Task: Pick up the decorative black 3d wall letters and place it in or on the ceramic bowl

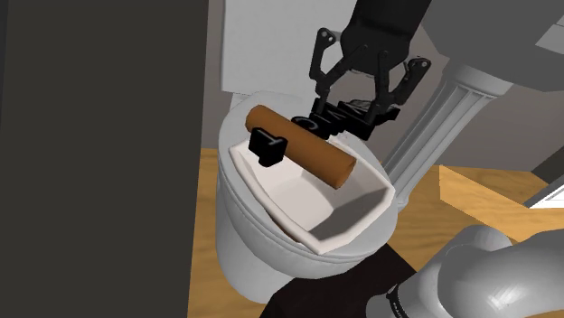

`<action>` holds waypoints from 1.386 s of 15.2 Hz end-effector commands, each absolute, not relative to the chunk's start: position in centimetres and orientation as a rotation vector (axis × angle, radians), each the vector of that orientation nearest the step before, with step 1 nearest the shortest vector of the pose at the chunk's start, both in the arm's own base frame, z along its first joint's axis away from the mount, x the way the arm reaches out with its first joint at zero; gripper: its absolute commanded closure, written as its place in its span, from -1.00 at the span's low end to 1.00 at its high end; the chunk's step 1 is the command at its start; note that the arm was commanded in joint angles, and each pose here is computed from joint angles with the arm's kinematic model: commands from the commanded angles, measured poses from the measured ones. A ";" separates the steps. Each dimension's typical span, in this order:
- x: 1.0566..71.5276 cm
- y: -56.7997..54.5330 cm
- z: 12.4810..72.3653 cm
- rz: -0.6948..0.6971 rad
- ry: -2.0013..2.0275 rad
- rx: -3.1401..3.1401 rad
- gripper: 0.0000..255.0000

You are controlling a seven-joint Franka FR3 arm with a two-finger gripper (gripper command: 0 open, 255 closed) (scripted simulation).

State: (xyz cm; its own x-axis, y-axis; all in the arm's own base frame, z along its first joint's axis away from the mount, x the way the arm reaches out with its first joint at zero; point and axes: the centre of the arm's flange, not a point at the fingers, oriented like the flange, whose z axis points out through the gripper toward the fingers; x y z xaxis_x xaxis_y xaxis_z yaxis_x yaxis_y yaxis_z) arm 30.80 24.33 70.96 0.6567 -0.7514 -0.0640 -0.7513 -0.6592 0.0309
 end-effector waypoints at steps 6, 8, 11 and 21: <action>30.6 24.6 67.4 -0.112 -1.298 2.857 1.00; 30.6 24.6 66.3 -0.112 -1.298 2.857 1.00; 30.6 24.6 64.7 -0.112 -1.298 2.857 1.00; 30.6 24.6 63.8 -0.112 -1.298 2.857 1.00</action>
